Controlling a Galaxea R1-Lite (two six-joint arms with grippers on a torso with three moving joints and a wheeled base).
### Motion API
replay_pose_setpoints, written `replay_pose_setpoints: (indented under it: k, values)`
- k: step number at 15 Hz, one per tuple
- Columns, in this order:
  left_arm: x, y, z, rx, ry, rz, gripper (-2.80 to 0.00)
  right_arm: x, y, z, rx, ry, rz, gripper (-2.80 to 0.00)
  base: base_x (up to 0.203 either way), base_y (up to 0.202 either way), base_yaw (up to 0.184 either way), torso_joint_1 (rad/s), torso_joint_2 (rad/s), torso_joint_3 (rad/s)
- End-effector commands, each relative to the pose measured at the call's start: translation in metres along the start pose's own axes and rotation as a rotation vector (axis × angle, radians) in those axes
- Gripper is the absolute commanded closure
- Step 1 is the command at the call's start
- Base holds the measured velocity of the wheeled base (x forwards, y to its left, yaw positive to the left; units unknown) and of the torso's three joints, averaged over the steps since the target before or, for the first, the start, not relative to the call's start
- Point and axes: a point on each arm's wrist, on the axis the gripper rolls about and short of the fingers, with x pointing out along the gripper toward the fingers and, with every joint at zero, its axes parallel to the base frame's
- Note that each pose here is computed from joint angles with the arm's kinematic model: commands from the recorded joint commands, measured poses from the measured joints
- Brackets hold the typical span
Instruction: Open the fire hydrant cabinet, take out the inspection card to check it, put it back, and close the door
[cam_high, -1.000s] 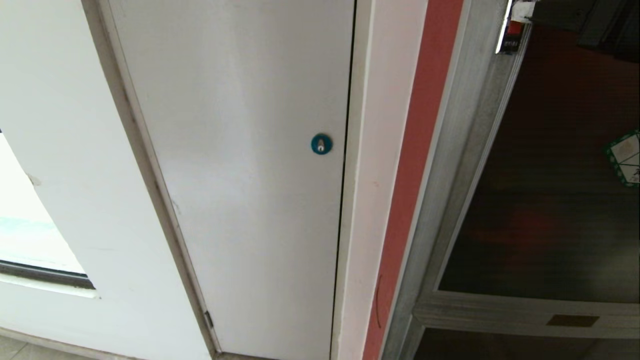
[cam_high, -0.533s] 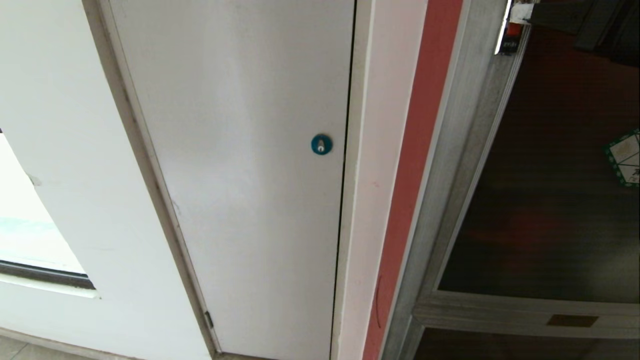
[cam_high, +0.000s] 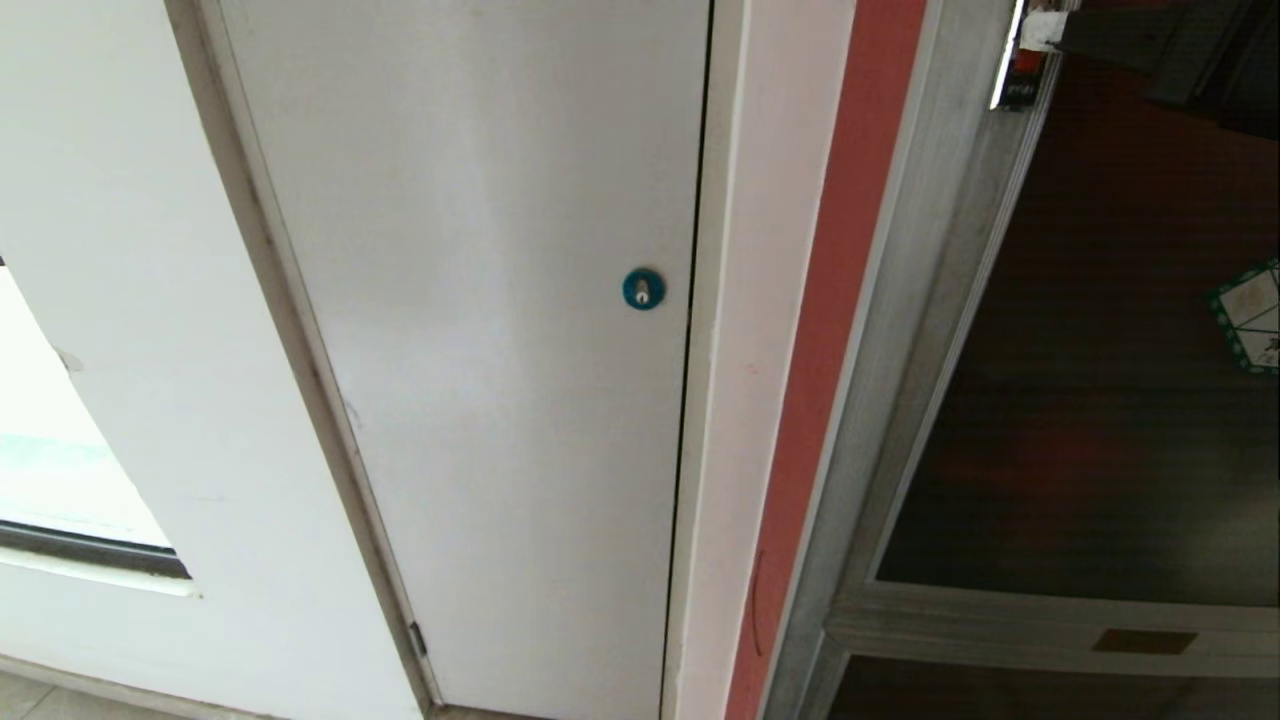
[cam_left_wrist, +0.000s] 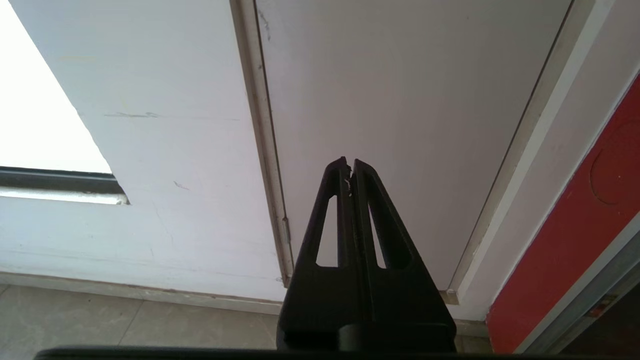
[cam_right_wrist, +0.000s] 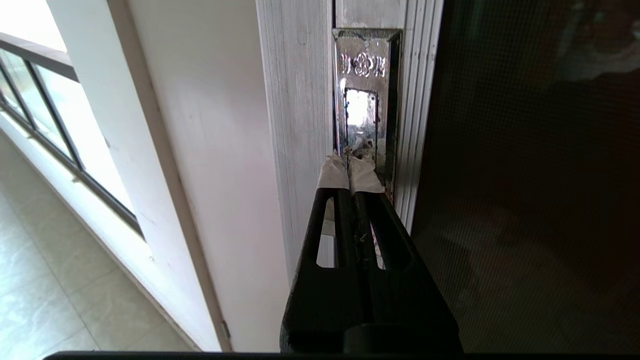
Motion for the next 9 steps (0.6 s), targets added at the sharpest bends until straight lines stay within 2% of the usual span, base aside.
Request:
replay_pose_setpoints:
  k: [1, 4, 9]
  values:
    - [0.0000, 0.0000, 0.0000, 0.000, -0.001, 0.000, 0.00, 0.0019, -0.0007, -0.0026, 0.004, 0.010, 0.001, 0.00, 0.000, 0.000, 0.000, 0.000, 0.00, 0.000]
    - [0.0000, 0.0000, -0.0001, 0.000, 0.000, 0.000, 0.00, 0.0014, -0.0013, -0.0019, 0.003, 0.004, -0.033, 0.00, 0.000, 0.000, 0.000, 0.000, 0.00, 0.000]
    - [0.0000, 0.0000, 0.0000, 0.000, 0.000, 0.000, 0.00, -0.0002, -0.0006, -0.0003, 0.001, -0.002, -0.036, 0.00, 0.000, 0.000, 0.000, 0.000, 0.00, 0.000]
